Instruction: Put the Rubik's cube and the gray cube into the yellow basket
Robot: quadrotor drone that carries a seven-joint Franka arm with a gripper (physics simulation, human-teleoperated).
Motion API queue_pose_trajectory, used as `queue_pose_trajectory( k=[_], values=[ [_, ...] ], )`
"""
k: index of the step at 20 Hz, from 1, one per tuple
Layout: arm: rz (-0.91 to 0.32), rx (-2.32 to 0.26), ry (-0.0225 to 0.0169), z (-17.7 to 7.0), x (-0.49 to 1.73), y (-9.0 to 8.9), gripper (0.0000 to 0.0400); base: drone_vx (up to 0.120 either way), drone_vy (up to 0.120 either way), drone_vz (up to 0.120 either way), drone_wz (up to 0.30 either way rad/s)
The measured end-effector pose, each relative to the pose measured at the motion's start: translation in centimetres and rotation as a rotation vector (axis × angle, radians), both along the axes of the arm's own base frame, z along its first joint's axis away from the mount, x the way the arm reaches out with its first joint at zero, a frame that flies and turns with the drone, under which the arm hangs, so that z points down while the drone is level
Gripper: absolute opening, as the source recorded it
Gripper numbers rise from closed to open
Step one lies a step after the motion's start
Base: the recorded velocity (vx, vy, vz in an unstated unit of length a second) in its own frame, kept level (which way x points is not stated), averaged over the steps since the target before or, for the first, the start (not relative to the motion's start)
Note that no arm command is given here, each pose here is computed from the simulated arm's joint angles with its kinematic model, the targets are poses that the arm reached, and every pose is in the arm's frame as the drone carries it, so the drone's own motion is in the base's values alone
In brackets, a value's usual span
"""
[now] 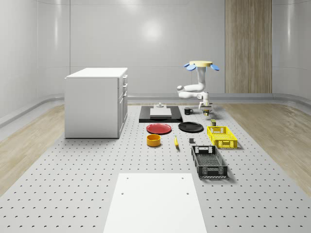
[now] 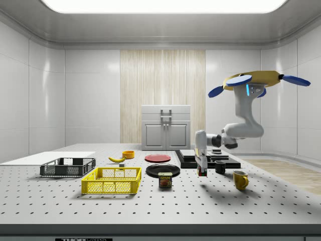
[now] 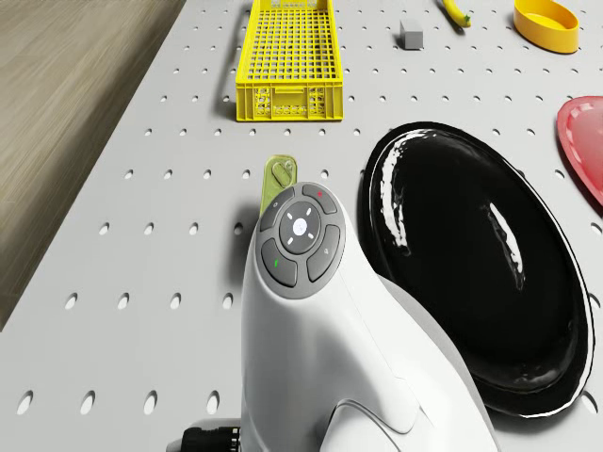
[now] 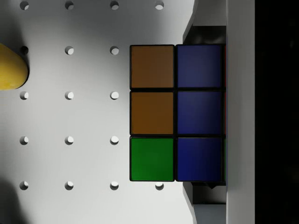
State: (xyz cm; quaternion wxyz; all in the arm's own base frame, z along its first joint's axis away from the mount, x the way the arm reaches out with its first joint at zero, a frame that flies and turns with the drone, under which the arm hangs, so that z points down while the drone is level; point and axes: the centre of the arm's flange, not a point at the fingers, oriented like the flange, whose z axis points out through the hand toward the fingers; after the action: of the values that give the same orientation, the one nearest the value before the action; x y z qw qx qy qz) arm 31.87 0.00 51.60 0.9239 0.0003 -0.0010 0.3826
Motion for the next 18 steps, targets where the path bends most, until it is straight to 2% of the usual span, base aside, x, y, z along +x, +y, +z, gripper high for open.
queue_pose_trajectory(
  k=[4, 7, 12, 18],
  values=[
    [0.0, 0.0, 0.0, -0.43, 0.0, 0.0, 0.0325, 0.1, 0.0, 0.11, 0.0],
    [0.0, 0.0, 0.0, -0.57, 0.0, 0.0, 0.0325, 0.12, 0.0, 0.0, 0.0],
    [0.0, 0.0, 0.0, -0.68, 0.0, 0.0, 0.0325, 0.12, 0.12, 0.0, 0.0],
    [0.0, 0.0, 0.0, -0.71, 0.0, 0.0, 0.0325, 0.12, 0.0, 0.04, 0.0]
  ],
)
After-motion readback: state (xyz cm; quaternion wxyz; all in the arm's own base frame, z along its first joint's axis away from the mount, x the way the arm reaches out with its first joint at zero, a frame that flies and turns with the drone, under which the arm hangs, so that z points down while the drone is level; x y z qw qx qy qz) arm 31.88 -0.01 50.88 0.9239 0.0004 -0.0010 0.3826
